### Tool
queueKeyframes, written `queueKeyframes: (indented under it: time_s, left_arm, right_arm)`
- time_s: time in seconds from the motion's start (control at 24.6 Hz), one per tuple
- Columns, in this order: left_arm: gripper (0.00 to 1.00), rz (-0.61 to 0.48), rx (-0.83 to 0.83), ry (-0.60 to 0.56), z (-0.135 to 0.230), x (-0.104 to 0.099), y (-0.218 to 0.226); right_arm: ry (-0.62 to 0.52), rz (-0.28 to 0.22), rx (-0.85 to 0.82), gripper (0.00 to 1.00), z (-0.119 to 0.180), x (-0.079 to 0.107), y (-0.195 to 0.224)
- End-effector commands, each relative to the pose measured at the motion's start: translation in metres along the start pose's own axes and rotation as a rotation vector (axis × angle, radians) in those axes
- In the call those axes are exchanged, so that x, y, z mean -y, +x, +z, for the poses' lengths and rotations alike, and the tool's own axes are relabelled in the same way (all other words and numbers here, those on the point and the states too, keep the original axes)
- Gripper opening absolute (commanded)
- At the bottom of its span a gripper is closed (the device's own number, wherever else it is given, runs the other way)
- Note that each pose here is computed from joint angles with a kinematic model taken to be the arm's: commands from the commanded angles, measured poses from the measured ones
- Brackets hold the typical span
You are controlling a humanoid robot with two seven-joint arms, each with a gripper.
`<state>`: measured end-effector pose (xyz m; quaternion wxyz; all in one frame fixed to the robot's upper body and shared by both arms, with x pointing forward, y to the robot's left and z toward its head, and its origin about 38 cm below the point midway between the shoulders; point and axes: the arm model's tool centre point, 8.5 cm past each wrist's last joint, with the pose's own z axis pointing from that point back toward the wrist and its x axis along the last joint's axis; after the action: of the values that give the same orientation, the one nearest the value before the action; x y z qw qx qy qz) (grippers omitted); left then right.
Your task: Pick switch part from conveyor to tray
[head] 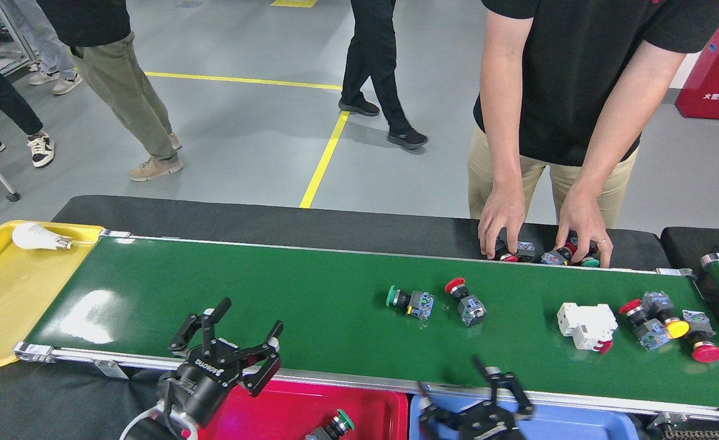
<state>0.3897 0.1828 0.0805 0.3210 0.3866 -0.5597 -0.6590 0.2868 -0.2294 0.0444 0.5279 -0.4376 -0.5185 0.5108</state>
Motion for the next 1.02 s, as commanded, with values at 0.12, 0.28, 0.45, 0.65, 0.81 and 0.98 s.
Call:
queueKeyframes:
  time_s: [0.12,0.28,0.45,0.65,0.81,0.98]
  left_arm:
    - [0.99,0.051,0.026,-0.082,-0.052,-0.003,0.024]
    - [0.99,0.08,0.036,-0.116,-0.075,0.002,0.025]
    - [0.99,0.078,0.076,-0.142,-0.093,0.003,0.035]
    - [0.99,0.085,0.09,-0.159,-0.1,0.005,0.039]
    - [0.99,0.081,0.115,-0.154,-0.105,0.002,0.051]
    - [0.99,0.076,0.123,-0.151,-0.107,0.0,0.055]
  right_arm:
    - [-0.029,-0.02,-0.147,1.0,0.013,0.007,-0.048]
    - [-0.019,-0.043,-0.158,1.0,0.012,0.005,-0.043]
    - [-0.031,-0.05,-0.172,1.0,-0.016,0.013,-0.04]
    - [-0.008,-0.059,-0.17,1.0,-0.055,0.009,-0.029]
    - [0.004,-0.057,-0.147,0.98,-0.072,0.007,-0.016]
    - [0.018,-0.046,-0.125,0.96,-0.091,0.006,-0.002]
